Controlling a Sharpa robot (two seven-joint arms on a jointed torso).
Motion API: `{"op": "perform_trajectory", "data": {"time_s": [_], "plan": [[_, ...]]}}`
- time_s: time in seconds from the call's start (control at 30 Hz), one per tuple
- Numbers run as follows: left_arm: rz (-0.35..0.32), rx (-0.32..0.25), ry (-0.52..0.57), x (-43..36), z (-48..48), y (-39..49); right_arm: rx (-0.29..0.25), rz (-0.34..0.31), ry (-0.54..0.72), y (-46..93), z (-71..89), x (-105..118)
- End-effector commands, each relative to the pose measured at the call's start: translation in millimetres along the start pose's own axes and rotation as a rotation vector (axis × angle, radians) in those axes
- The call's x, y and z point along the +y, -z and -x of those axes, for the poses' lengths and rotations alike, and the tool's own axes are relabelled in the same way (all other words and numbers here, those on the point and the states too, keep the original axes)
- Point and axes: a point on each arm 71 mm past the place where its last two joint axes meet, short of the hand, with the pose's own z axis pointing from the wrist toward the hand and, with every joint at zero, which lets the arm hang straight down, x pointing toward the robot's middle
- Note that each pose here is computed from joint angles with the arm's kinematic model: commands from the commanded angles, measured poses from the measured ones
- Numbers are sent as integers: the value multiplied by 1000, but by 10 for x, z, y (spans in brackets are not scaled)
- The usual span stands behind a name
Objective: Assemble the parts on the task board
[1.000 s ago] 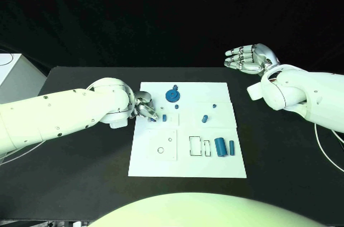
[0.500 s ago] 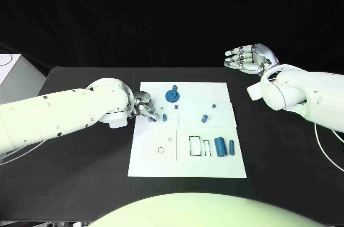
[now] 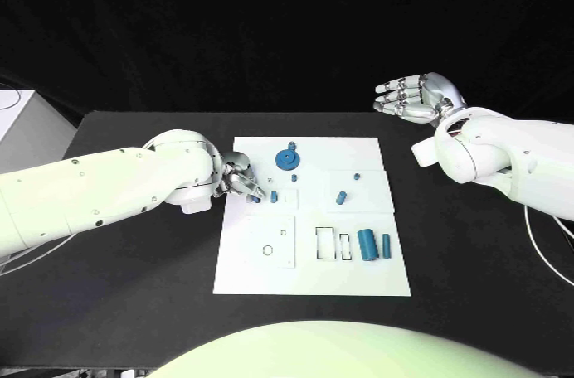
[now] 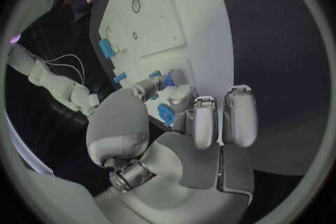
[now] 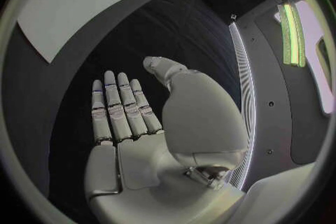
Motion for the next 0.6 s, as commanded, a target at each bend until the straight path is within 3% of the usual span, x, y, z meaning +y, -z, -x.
{"op": "perform_trajectory", "data": {"time_s": [0.03, 0.6], "plan": [[1, 11, 3, -5, -25, -10, 14, 10, -2, 3, -16, 10], [2, 16, 0, -4, -27, -12, 17, 10, -3, 4, -20, 11]]}}
